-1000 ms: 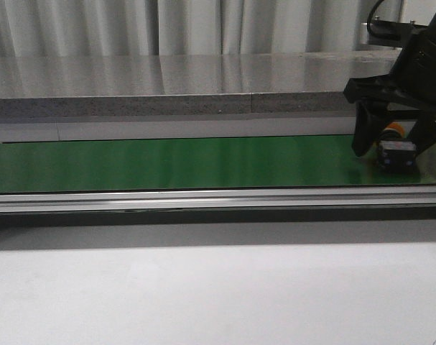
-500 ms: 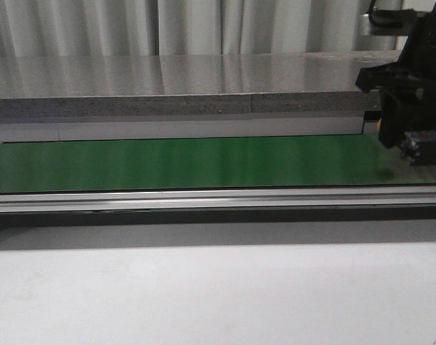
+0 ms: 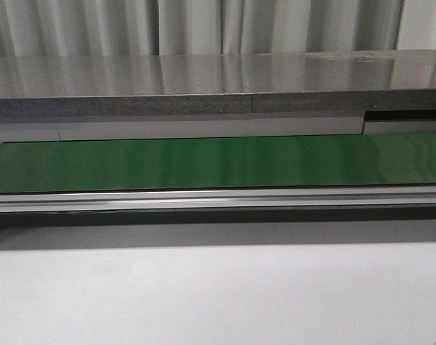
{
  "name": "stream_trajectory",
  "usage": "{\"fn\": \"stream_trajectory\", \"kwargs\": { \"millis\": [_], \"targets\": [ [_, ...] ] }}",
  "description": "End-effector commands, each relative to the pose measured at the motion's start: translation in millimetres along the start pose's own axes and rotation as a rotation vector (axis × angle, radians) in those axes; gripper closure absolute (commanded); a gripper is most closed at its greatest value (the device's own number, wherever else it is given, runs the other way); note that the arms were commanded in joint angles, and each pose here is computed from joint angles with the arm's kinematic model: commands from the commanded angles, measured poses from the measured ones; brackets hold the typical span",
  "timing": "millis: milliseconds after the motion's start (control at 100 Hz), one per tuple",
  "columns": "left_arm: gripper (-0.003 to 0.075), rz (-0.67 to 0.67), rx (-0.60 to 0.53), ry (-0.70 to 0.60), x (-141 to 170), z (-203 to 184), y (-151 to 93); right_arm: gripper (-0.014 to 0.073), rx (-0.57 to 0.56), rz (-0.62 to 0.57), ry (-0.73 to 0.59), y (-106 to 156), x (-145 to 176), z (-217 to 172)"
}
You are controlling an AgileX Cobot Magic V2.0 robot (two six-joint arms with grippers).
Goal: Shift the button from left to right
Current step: 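Carry the button with the right gripper and lower it into the green tray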
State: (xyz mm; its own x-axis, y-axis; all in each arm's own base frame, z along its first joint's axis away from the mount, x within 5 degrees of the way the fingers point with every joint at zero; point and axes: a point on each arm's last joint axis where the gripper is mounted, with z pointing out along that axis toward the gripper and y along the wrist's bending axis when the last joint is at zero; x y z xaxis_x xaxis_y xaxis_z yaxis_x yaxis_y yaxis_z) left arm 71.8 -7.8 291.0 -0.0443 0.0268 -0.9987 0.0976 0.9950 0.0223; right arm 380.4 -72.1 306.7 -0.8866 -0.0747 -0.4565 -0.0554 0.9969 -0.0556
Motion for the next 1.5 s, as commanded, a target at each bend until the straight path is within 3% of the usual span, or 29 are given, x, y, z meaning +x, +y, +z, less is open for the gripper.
{"fn": "stream_trajectory", "kwargs": {
  "millis": [0, 180, 350, 650, 970, 1050, 1270, 1490],
  "targets": [
    [0.074, -0.004, -0.01, -0.106, -16.5, -0.8, 1.3, 0.0464, 0.039, 0.007, -0.105, -26.0, -2.6, -30.8],
    [0.074, -0.004, -0.01, -0.106, -16.5, -0.8, 1.3, 0.0464, 0.105, 0.044, -0.088, -73.4, 12.9, -26.0],
    [0.074, -0.004, -0.01, -0.106, -16.5, -0.8, 1.3, 0.0464, 0.13, 0.079, -0.065, -98.7, 21.4, -8.1],
    [0.074, -0.004, -0.01, -0.106, -16.5, -0.8, 1.3, 0.0464, 0.065, 0.078, 0.068, -105.6, 31.3, 54.2],
    [0.074, -0.004, -0.01, -0.106, -16.5, -0.8, 1.3, 0.0453, 0.028, 0.097, 0.113, -106.0, 36.7, 76.6],
    [0.074, -0.004, -0.01, -0.106, -16.5, -0.8, 1.3, 0.0395, 0.028, 0.1, 0.107, -106.0, 36.2, 77.1],
    [0.074, -0.004, -0.01, -0.106, -16.5, -0.8, 1.3, 0.0074, 0.028, 0.102, 0.101, -106.1, 35.7, 77.2],
    [0.074, -0.004, -0.01, -0.106, -16.5, -0.8, 1.3, 0.0052, 0.034, 0.117, 0.092, -106.5, 34.9, 76.9]
  ]
}}
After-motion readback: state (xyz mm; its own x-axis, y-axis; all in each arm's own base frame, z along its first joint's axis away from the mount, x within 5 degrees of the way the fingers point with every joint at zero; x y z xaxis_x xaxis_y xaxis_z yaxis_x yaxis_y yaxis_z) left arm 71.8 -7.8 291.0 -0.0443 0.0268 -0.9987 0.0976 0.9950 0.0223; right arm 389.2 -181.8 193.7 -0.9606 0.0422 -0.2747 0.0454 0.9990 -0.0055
